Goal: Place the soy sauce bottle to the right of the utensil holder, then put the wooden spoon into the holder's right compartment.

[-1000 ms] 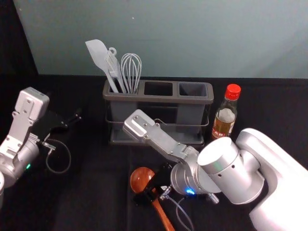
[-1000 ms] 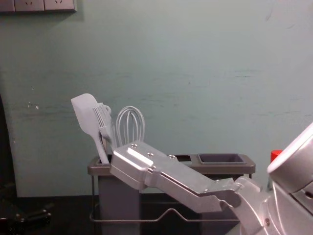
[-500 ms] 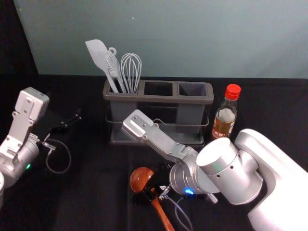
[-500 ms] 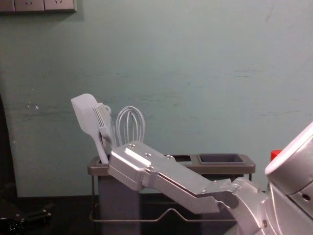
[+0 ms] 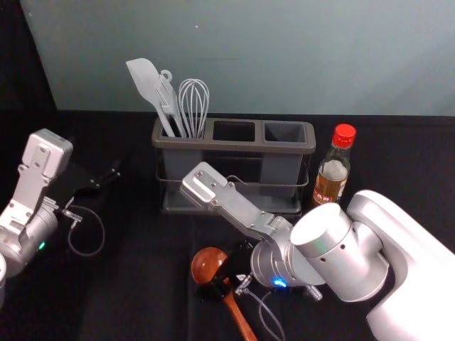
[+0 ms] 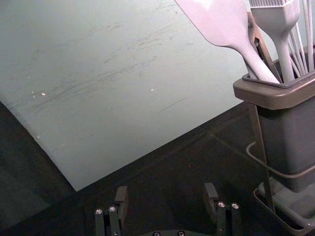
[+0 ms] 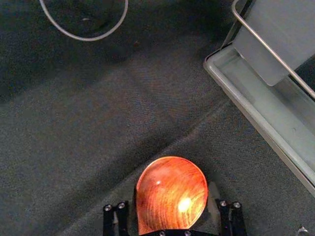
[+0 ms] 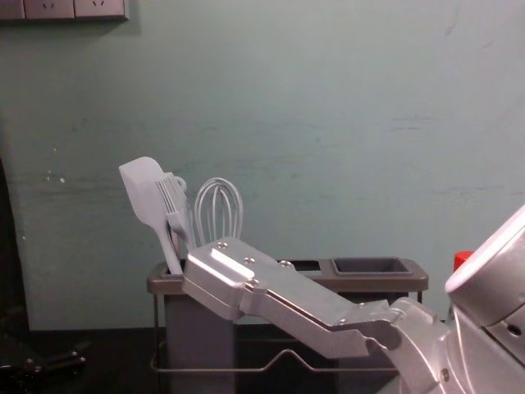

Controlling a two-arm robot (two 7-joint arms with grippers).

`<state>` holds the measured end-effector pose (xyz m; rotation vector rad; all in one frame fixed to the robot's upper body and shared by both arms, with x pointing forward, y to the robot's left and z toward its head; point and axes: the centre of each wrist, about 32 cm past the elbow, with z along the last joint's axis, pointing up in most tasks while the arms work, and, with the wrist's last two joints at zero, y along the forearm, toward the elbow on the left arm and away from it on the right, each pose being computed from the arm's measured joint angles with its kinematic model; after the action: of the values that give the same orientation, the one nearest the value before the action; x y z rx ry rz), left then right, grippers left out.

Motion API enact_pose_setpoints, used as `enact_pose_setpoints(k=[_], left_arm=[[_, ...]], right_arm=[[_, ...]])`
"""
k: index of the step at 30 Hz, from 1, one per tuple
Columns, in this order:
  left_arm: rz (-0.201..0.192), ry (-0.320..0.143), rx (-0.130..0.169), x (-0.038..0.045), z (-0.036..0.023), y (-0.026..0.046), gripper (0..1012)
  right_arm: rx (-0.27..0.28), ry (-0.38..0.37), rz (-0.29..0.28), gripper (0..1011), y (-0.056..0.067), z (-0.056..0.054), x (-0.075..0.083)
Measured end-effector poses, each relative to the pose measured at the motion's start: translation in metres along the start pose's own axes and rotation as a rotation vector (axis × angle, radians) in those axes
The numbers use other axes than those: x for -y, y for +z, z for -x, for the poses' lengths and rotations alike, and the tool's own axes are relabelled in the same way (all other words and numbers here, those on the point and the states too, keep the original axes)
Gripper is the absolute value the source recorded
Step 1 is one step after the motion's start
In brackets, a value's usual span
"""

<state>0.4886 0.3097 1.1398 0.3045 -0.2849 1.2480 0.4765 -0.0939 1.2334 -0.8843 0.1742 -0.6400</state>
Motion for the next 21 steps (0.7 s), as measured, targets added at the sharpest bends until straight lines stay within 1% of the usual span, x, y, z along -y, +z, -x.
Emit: enact_pose_setpoints(k=[1, 2, 5, 19, 21], left_arm=[[0.000, 0.000, 0.000, 0.0000, 0.0000, 0.0000, 1005], [0.000, 0.000, 0.000, 0.0000, 0.0000, 0.0000, 1005], [0.000, 0.000, 0.000, 0.0000, 0.0000, 0.0000, 1005], [0.000, 0.000, 0.000, 0.0000, 0.0000, 0.0000, 1005], [0.000, 0.000, 0.000, 0.0000, 0.0000, 0.0000, 1005]], right_arm=[[0.000, 0.000, 0.000, 895, 0.0000, 0.0000, 0.0000], [0.000, 0.000, 0.000, 867, 0.0000, 0.0000, 0.0000], [0.000, 0.000, 0.000, 854, 0.0000, 0.0000, 0.0001], [0.000, 0.000, -0.001, 854, 0.0001, 0.0002, 0.0006], [0.010, -0.007, -0.012, 854, 0.0000, 0.0006, 0.0037]])
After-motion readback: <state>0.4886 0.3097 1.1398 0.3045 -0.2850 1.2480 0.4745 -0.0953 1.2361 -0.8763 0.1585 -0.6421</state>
